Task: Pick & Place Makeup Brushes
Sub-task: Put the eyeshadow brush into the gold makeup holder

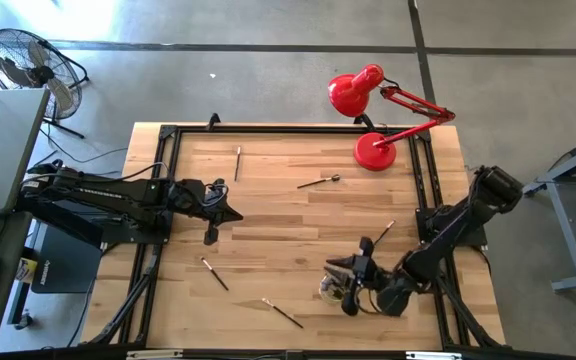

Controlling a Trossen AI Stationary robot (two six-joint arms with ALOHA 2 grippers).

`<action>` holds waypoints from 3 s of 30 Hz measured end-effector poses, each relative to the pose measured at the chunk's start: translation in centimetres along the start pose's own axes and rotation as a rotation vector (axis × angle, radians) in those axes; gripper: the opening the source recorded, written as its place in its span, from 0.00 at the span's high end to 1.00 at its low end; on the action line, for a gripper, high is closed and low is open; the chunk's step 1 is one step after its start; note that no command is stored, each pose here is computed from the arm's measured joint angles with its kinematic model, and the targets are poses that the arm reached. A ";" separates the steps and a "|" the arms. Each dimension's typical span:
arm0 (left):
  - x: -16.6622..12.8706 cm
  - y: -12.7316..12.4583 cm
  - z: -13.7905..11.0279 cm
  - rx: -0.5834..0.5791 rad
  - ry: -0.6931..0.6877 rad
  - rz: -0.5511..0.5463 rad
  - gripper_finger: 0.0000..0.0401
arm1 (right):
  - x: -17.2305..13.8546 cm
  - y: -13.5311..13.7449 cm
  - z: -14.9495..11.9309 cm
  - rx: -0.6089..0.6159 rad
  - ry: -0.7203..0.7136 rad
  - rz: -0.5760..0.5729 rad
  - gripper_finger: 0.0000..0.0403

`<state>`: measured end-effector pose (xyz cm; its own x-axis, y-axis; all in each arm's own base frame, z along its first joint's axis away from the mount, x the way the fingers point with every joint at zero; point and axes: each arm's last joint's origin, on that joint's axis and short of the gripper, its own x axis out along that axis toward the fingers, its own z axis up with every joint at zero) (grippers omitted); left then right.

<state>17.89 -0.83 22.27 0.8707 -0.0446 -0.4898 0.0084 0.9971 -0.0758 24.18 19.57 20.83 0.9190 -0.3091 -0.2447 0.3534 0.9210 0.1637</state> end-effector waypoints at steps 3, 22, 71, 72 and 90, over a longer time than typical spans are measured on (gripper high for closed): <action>0.4 0.0 -0.2 0.001 0.022 0.006 1.00 | 1.4 -1.2 1.4 0.008 0.038 0.024 0.91; 0.9 0.2 -2.4 0.046 0.270 0.035 1.00 | 14.1 -8.0 10.6 0.030 0.426 0.018 1.00; -0.3 -11.7 -7.0 0.258 0.761 -0.026 0.85 | 23.5 -3.1 2.6 0.011 0.527 0.051 1.00; -0.3 -11.7 -7.0 0.258 0.760 -0.026 0.83 | 23.5 -3.1 2.7 0.011 0.525 0.051 1.00; 0.3 -10.8 -9.3 0.290 0.743 -0.025 0.70 | 23.6 -3.0 2.8 -0.003 0.519 0.080 1.00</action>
<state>13.45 -12.20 14.87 0.3136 0.0050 -0.9495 0.2400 0.9671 0.0843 45.27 8.86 17.21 0.7354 -0.0804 -0.6729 0.2846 0.9378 0.1989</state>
